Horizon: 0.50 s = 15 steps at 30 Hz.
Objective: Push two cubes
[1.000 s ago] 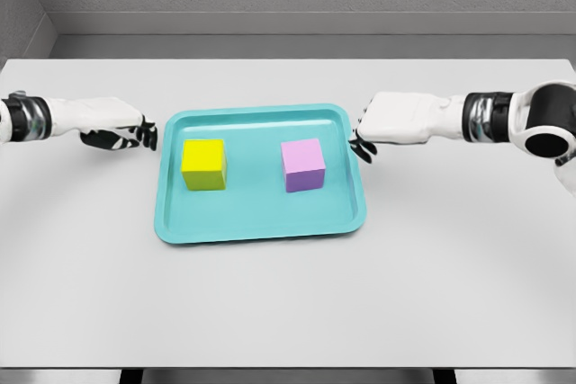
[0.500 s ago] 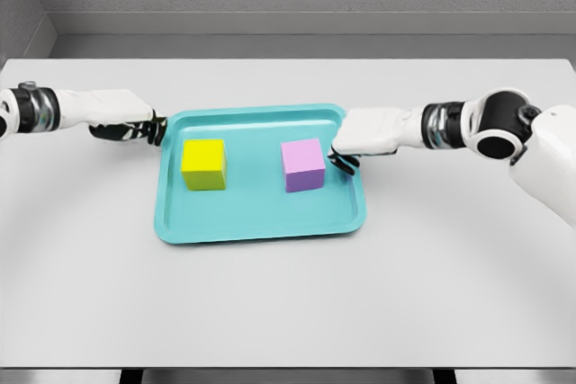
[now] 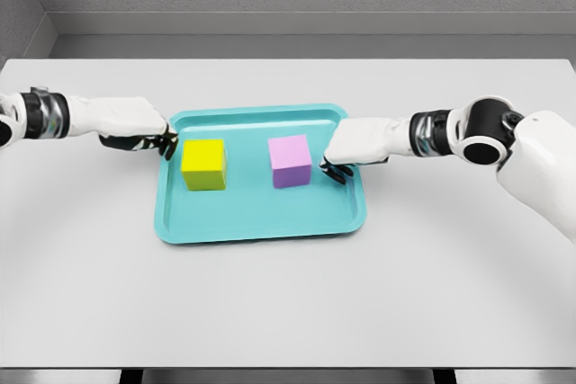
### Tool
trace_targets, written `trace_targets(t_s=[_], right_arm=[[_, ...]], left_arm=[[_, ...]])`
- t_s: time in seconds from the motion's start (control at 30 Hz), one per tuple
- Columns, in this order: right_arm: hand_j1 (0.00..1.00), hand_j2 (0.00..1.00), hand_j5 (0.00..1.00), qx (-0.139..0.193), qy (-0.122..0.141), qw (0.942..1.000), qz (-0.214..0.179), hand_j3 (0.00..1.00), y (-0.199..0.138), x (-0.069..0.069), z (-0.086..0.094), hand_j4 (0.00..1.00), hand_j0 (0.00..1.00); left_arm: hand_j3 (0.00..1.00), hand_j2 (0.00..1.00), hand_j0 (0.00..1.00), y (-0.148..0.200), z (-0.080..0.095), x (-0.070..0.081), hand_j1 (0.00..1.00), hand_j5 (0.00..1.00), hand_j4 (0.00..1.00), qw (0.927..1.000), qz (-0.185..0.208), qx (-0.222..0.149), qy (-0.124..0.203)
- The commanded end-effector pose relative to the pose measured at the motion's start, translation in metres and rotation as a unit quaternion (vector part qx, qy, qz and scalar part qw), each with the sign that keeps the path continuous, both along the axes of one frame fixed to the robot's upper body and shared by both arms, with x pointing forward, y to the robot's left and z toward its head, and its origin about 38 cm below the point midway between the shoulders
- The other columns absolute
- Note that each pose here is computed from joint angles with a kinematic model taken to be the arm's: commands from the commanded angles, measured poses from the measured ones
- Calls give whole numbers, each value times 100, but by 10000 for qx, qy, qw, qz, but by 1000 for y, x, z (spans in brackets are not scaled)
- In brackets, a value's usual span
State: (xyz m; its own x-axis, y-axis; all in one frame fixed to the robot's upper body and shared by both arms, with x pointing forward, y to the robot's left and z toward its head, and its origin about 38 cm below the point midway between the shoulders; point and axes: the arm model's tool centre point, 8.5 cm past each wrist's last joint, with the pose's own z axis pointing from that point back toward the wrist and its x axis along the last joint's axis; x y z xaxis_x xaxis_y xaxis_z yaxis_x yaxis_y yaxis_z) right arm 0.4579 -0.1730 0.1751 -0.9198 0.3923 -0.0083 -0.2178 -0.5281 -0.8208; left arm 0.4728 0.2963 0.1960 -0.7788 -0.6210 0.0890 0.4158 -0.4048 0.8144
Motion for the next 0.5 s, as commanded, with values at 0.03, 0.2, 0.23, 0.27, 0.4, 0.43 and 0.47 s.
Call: trace_targets(t_s=[0.03, 0.2, 0.23, 0.27, 0.4, 0.43, 0.47], right_arm=[[18, 18, 18, 55, 23, 10000, 61, 18, 8, -1, -1, 18, 18], [18, 18, 18, 59, 3, 9997, -239, 18, 1, 20, 7, 18, 18], [18, 18, 18, 41, 14, 9995, -304, 18, -2, 24, 7, 18, 18], [18, 18, 18, 18, 26, 9993, -379, 18, -6, 28, 7, 18, 18], [18, 18, 18, 65, 94, 9994, -330, 18, 5, 28, 2, 18, 18], [18, 18, 18, 59, 102, 9994, -317, 18, 6, 28, 1, 18, 18], [18, 18, 18, 63, 107, 9995, -301, 18, 8, 28, 1, 18, 18]], left_arm=[[40, 40, 40, -4, 1, -2, 40, 40, 40, 10000, -61, -5, -5], [40, 40, 40, -9, -3, -1, 40, 40, 40, 9999, -106, -18, 24], [40, 40, 40, -11, -4, -1, 40, 40, 40, 9999, -113, -26, 37], [40, 40, 40, -14, -4, -1, 40, 40, 40, 9999, -138, -42, 36], [40, 40, 40, -22, -10, -2, 40, 40, 40, 9997, -225, -41, 88], [40, 40, 40, -22, -9, -1, 40, 40, 40, 9997, -218, -36, 85], [40, 40, 40, -27, -10, -1, 40, 40, 40, 9996, -253, -65, 87]])
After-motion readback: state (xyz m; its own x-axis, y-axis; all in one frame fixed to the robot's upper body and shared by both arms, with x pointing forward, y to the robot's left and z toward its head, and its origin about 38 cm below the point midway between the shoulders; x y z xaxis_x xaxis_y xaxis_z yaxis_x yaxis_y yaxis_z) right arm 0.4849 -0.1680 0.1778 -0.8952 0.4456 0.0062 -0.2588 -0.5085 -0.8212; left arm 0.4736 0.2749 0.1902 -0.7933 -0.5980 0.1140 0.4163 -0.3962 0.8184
